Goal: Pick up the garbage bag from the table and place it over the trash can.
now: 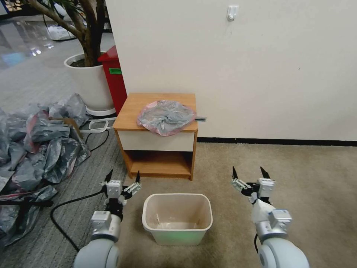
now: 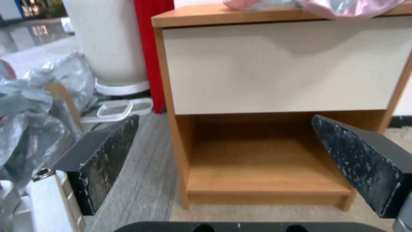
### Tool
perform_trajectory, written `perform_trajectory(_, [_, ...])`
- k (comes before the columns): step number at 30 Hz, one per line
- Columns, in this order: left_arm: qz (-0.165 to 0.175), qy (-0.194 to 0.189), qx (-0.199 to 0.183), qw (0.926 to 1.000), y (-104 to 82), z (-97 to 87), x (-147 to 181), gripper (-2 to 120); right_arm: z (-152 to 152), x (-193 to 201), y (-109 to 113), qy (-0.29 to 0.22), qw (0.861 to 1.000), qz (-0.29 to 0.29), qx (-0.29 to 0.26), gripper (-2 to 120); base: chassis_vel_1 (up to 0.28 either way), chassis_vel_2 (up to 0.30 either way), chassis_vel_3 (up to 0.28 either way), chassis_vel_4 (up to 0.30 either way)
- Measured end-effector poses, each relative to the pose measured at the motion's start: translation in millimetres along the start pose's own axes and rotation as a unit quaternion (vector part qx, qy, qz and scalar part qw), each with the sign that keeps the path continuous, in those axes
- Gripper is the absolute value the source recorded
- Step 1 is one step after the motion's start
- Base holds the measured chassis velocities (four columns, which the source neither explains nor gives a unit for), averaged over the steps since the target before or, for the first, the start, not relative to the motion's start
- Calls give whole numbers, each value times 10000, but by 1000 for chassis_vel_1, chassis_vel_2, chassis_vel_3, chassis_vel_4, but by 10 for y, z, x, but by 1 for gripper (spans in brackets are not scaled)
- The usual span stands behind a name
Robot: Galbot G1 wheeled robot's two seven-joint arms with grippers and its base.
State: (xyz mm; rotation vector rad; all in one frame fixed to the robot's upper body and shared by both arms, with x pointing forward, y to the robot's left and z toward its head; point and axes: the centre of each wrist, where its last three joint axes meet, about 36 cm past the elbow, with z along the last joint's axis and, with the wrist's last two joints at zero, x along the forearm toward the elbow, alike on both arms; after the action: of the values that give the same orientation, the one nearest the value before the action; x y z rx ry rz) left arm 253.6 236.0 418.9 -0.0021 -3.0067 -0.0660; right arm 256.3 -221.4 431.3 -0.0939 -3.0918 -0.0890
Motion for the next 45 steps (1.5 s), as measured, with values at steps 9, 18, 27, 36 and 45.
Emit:
perform_trajectory(9, [138, 387, 187, 9990, -8, -585, 516, 100, -537, 366, 81, 72, 9978, 173, -639, 100, 0, 0, 0, 0])
perform_trajectory(18, [162, 1010, 138, 9947, 139, -705, 689, 100, -320, 253, 9, 230, 9978, 188, -593, 100, 0, 0, 0, 0])
perform_trajectory(27, [-31, 1029, 393, 9939, 448, -800, 641, 100, -142, -259, -7, 238, 9840, -65, -1766, 100, 0, 0, 0, 0])
perform_trajectory(36, [-265, 968, 405, 9941, 606, -826, 675, 100, -159, -1226, -48, 544, 9046, -697, -4169, 100, 0, 0, 0, 0])
perform_trajectory(45, [-267, 926, 477, 9942, 556, -728, 791, 100, -244, -2084, 305, 1102, 8214, -932, -5518, 100, 0, 0, 0, 0])
